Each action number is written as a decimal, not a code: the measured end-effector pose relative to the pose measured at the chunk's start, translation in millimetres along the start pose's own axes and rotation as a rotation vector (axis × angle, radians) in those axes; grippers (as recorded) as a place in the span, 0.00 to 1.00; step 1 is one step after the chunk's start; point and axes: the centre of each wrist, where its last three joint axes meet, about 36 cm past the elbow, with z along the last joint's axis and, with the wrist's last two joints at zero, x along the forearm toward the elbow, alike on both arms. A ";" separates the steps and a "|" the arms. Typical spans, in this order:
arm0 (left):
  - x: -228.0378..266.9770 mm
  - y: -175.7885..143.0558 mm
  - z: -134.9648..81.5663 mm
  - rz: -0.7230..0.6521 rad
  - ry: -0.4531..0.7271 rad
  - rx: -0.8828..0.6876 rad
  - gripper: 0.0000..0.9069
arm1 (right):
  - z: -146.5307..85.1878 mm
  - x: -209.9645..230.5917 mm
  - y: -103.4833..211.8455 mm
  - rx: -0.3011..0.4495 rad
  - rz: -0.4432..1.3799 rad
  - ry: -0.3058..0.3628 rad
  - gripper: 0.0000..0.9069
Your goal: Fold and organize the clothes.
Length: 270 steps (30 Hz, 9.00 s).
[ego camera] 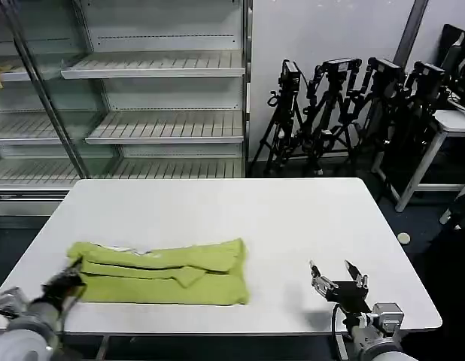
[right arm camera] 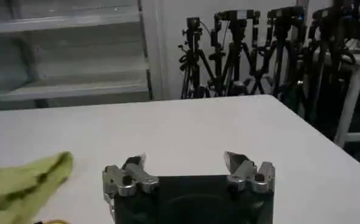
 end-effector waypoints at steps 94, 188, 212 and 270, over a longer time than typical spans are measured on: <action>-13.0 -66.0 51.4 0.373 0.292 0.091 1.00 | 8.7 6.3 -2.6 -0.026 0.018 -0.005 1.00; -10.4 -88.7 62.0 0.471 -0.134 -0.708 0.02 | -11.4 45.4 4.9 -0.025 0.032 -0.075 1.00; -29.8 -211.4 118.8 0.636 -0.033 -0.476 1.00 | -21.8 55.3 6.0 -0.006 0.021 -0.084 1.00; 71.9 -53.3 53.5 0.113 -0.294 -0.335 1.00 | 9.8 -49.4 152.0 0.280 -0.391 -0.057 1.00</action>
